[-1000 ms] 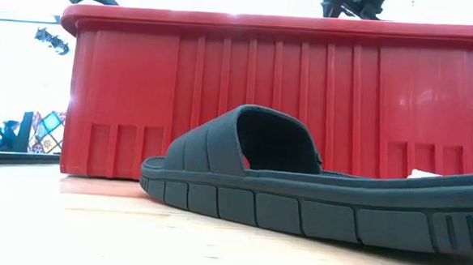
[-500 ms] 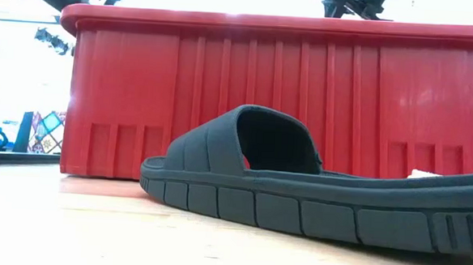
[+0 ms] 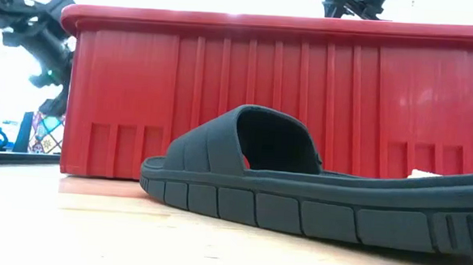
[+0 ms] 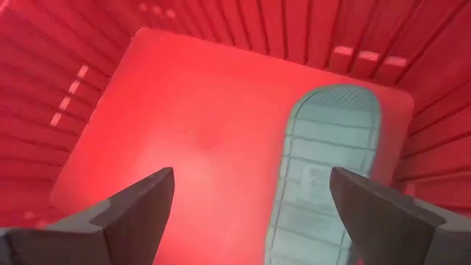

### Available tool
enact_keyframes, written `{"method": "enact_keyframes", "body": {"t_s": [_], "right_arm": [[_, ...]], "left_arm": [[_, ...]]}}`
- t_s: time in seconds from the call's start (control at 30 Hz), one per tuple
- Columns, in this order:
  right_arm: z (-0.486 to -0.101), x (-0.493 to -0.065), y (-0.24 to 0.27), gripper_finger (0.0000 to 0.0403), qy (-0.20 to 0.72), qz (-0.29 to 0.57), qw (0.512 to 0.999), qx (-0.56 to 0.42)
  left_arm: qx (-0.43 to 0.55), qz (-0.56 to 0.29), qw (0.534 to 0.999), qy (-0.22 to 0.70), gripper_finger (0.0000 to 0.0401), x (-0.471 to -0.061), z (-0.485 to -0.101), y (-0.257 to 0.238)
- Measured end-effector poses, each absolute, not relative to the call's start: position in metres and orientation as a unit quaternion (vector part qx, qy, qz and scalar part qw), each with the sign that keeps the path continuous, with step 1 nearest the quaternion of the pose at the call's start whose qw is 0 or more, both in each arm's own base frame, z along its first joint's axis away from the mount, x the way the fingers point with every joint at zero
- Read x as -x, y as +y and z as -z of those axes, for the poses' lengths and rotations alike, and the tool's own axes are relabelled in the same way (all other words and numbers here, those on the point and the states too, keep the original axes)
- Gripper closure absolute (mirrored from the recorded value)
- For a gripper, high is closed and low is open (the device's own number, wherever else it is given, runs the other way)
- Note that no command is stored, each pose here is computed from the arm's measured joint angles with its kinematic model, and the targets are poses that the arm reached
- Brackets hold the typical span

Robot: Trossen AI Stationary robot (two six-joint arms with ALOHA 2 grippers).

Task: Pick and place slides into bin
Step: Put the top black slides into the red bin

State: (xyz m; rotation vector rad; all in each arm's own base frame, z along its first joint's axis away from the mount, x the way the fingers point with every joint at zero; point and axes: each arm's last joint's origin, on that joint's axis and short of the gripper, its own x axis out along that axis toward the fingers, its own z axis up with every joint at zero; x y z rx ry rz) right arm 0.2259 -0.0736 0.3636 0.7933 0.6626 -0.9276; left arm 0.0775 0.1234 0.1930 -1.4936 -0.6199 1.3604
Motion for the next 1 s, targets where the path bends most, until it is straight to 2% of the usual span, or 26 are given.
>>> {"method": "enact_keyframes", "body": {"t_s": [0.17, 0.37, 0.5, 0.67, 0.8, 1.0], "right_arm": [[-0.364, -0.223, -0.082, 0.0034, 0.283, 0.460, 0.752, -0.377], [-0.364, -0.220, -0.088, 0.0034, 0.277, 0.472, 0.746, -0.380], [-0.364, -0.219, -0.092, 0.0034, 0.273, 0.480, 0.742, -0.380], [-0.364, -0.218, -0.094, 0.0034, 0.265, 0.494, 0.740, -0.372], [-0.364, -0.218, -0.094, 0.0034, 0.262, 0.498, 0.739, -0.371], [-0.364, -0.218, -0.094, 0.0034, 0.261, 0.499, 0.738, -0.372]], "left_arm": [[0.658, -0.557, 0.436, -0.259, 0.0263, -0.077, -0.169, 0.121], [0.657, -0.558, 0.448, -0.236, 0.0200, -0.080, -0.161, 0.122], [0.663, -0.562, 0.439, -0.227, 0.0175, -0.085, -0.156, 0.124], [0.690, -0.562, 0.397, -0.224, 0.0183, -0.093, -0.145, 0.126], [0.690, -0.549, 0.410, -0.235, 0.0200, -0.101, -0.143, 0.134], [0.686, -0.571, 0.393, -0.220, 0.0219, -0.108, -0.136, 0.143]]}}
